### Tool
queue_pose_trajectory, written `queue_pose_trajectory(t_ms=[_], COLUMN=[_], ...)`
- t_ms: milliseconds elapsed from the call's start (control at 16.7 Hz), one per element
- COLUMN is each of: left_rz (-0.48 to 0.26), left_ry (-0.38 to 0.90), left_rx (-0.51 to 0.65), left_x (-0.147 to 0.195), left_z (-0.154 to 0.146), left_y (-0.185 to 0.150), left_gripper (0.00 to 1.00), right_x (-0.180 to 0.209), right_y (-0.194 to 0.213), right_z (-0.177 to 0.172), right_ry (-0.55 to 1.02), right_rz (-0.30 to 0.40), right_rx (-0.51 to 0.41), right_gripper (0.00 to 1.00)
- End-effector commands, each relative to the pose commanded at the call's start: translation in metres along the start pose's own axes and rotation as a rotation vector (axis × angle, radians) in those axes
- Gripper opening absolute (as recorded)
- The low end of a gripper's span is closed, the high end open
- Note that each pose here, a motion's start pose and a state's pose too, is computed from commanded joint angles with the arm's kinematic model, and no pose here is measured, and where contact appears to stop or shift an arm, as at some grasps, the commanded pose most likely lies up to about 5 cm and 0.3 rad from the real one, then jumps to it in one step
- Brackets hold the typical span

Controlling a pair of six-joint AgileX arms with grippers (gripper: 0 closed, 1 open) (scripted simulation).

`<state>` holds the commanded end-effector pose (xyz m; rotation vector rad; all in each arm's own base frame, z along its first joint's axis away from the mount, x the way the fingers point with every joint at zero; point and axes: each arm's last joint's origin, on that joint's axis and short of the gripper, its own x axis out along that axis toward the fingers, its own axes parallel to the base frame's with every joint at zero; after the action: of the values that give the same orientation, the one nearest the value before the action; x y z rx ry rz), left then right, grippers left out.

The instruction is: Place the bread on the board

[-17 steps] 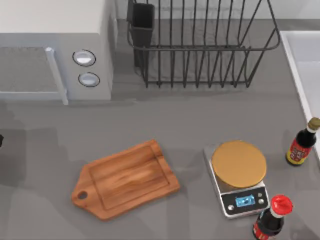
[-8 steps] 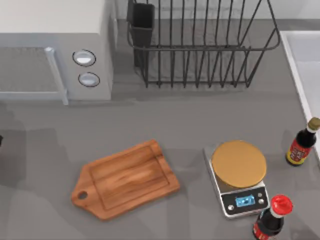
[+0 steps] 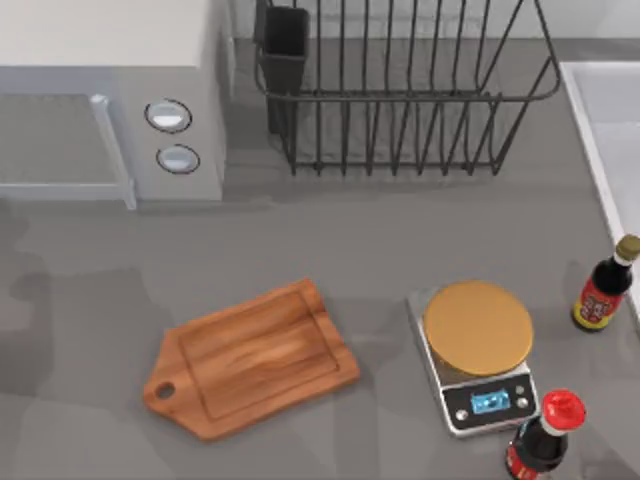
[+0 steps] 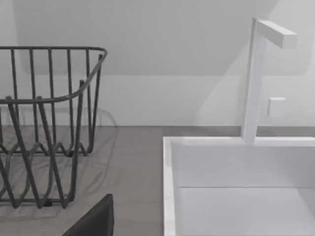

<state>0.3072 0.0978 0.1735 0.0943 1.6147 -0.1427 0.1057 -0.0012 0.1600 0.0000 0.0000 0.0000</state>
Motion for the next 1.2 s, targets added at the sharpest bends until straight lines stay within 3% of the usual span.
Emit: queue_pose_trajectory(t_ms=[300, 720, 960, 1200], left_rz=[0.034, 0.039, 0.061, 0.036], left_ry=[-0.045, -0.055, -0.135, -0.259], left_rx=[-0.039, -0.065, -0.186, -0.410], left_x=[-0.041, -0.044, -0.064, -0.085], left_z=[0.012, 0.011, 0.013, 0.021], left_y=[-0.007, -0.009, -0.031, -0.071], left_gripper=[0.00, 0.00, 0.00, 0.00], right_x=[0.000, 0.000, 0.000, 0.000], right_y=[0.000, 0.000, 0.000, 0.000], right_z=[0.000, 0.000, 0.000, 0.000], right_ry=[0.000, 0.000, 0.000, 0.000], right_rz=[0.000, 0.000, 0.000, 0.000], right_rx=[0.000, 0.000, 0.000, 0.000], right_gripper=[1.00, 1.00, 1.00, 1.00])
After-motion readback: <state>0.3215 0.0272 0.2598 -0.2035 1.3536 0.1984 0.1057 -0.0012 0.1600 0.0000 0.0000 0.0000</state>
